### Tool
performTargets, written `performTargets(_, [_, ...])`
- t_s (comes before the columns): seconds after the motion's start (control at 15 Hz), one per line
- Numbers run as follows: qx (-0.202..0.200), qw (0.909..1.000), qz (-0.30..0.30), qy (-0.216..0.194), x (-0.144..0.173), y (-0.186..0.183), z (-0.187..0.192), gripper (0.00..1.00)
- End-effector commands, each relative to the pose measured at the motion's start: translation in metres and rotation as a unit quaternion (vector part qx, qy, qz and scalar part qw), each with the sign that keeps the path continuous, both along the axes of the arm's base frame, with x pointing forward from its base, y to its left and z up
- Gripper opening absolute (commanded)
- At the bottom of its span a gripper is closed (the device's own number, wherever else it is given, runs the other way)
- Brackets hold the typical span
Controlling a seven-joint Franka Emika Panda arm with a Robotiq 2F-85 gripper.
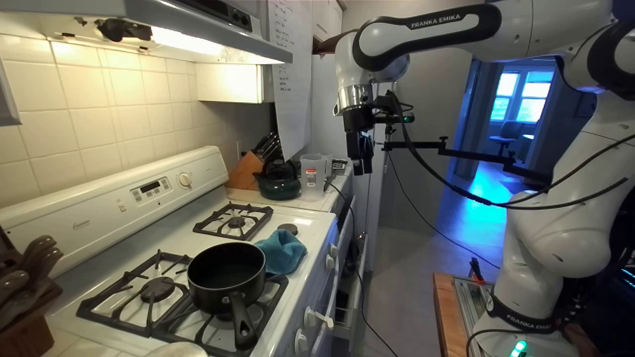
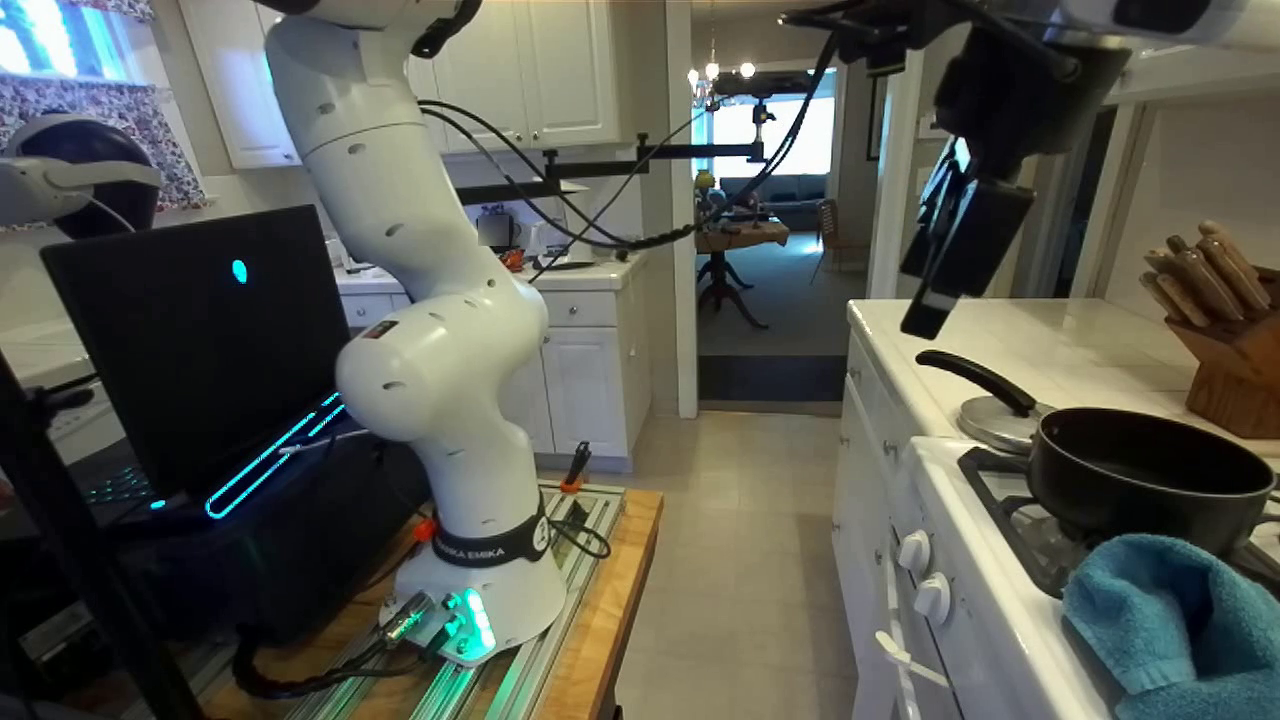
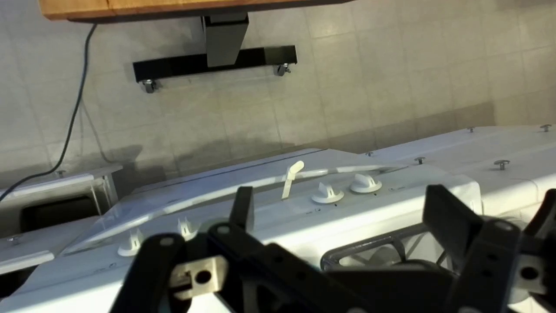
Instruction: Pick up the blue towel and clean the right bottom plate of the stove
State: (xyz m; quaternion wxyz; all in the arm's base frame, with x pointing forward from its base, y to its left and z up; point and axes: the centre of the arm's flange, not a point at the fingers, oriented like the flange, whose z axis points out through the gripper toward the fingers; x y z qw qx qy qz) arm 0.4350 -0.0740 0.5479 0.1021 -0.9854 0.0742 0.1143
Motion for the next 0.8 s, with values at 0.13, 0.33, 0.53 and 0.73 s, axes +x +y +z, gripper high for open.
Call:
performTargets(0.13, [-0.012,0.9924,0.066,-0.103,0.033,-0.014,-0.017,1.0])
performTargets(0.33, [-0.008,0.9841,0.115,-0.135,0.051,-0.013,-0.04,1.0])
performTargets(0.53, [0.005,0.9774,0.156,-0.143,0.058,-0.011,-0.063,1.0])
performTargets(0.73, [0.015,0.9742,0.179,-0.136,0.065,-0.014,-0.081,1.0])
